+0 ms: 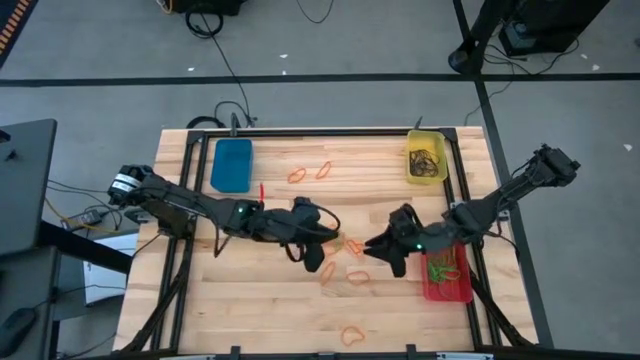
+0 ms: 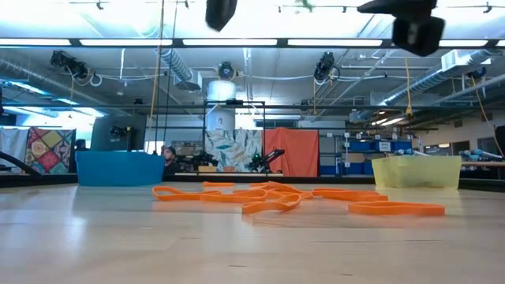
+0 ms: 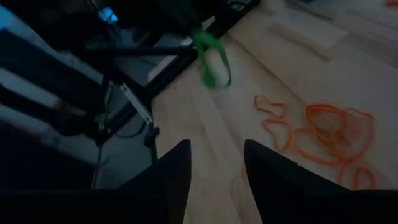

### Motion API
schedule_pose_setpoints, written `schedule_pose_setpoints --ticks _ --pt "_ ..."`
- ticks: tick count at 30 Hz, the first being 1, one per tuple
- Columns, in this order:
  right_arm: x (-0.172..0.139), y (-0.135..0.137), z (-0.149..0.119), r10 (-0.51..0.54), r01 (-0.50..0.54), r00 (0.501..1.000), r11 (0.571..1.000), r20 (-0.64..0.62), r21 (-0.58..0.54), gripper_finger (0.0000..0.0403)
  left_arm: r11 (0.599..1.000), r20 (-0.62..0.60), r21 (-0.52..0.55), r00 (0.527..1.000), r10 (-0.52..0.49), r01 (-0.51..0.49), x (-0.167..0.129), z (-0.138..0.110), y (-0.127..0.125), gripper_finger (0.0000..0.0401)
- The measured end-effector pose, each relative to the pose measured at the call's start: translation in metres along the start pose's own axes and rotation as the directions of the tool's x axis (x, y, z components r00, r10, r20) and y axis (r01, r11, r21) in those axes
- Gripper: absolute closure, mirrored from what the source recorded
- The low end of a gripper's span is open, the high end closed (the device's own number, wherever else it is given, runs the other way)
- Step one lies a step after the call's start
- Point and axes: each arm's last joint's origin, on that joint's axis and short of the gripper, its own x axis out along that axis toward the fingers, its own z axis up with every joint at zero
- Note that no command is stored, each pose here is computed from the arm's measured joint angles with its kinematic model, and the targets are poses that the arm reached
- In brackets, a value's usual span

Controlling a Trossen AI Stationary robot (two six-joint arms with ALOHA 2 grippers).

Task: Sort rubber bands into baskets
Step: Put the green rubber band into the red bin

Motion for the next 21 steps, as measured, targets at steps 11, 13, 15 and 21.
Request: schedule_pose_setpoints --ticks 11,13,15,21 --pt "0.008 -0.003 0.028 0.107 -0.103 0.991 0.993 0.083 -0.055 0.0243 0.995 0.094 0.087 0.994 -0.051 0.043 0.0 0.01 -0.004 0.04" --pt "0.009 -0.006 0.032 0.096 -0.089 0.99 0.994 0.102 -0.07 0.0243 0.995 0.094 0.087 0.994 -0.051 0.043 0.0 0.01 -0.004 0.04" --pt "0.01 -0.006 0.039 0.116 -0.102 0.984 0.989 0.138 -0.103 0.0243 0.995 0.097 0.086 0.994 -0.052 0.044 0.0 0.01 -0.004 0.0399" --pt "0.012 -0.012 0.049 0.14 -0.094 0.981 0.95 0.137 -0.298 0.0243 0.992 0.096 0.113 0.994 -0.058 0.047 0.0 0.011 -0.004 0.0399"
